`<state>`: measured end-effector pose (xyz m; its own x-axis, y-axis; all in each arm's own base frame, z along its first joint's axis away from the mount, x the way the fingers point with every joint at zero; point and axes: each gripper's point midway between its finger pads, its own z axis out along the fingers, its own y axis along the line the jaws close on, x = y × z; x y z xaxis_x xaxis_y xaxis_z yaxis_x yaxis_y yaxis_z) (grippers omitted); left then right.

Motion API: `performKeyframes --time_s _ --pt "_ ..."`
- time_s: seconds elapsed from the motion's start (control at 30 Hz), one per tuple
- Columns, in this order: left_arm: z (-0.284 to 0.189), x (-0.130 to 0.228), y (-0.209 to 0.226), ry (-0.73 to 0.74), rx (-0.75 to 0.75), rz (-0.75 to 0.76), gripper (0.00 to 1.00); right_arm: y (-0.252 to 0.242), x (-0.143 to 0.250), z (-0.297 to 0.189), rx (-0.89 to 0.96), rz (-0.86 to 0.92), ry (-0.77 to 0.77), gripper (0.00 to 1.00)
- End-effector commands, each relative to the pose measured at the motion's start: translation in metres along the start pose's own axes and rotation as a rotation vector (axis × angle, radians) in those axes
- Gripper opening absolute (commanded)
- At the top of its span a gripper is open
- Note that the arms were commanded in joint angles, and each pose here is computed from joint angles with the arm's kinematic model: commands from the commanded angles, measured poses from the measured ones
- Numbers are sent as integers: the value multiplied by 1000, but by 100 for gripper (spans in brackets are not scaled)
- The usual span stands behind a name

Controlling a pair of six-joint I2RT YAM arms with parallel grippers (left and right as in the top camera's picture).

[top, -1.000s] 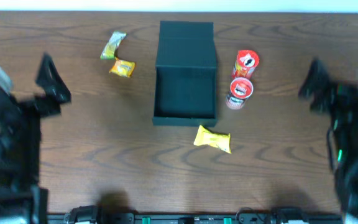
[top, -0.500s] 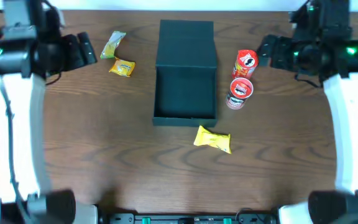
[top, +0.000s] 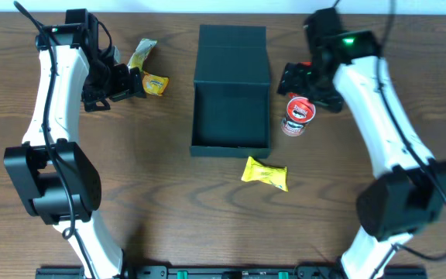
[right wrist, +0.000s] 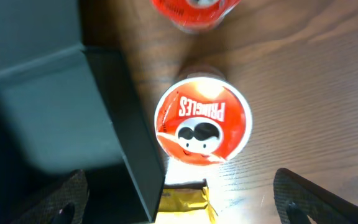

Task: Pack container
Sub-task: 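Move right gripper to the dark Pringles can and grasp it, then carry the dark Pringles can left and lower it into the box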

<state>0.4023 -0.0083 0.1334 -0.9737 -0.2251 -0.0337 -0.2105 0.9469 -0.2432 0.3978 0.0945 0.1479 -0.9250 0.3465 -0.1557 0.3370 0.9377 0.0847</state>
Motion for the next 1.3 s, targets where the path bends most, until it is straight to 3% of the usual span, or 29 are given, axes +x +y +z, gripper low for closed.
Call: performKeyframes --time_s 0.0,0.13,0.37,0.53,0.83,1.0,1.17,1.27 --pt "-7 -1 -5 -14 16 16 95 -8 0 23 129 37 -10 94" --pt "-7 1 -5 -5 15 14 95 -24 2 38 221 79 -33 97" --pt "-7 2 -5 -2 15 13 96 -21 8 73 141 27 5 99" --pt "-7 3 -5 1 15 3 95 -18 8 92 75 24 12 92" --pt "-7 3 -5 2 14 -16 95 -16 2 92 54 12 -5 91" --pt "-7 3 -5 2 15 -26 95 -17 0 92 51 19 -6 71" --pt "-7 3 -5 1 15 -26 95 -24 -4 92 53 38 -8 65" --pt "-7 3 -5 1 15 -26 95 -23 -7 90 40 43 -8 68"
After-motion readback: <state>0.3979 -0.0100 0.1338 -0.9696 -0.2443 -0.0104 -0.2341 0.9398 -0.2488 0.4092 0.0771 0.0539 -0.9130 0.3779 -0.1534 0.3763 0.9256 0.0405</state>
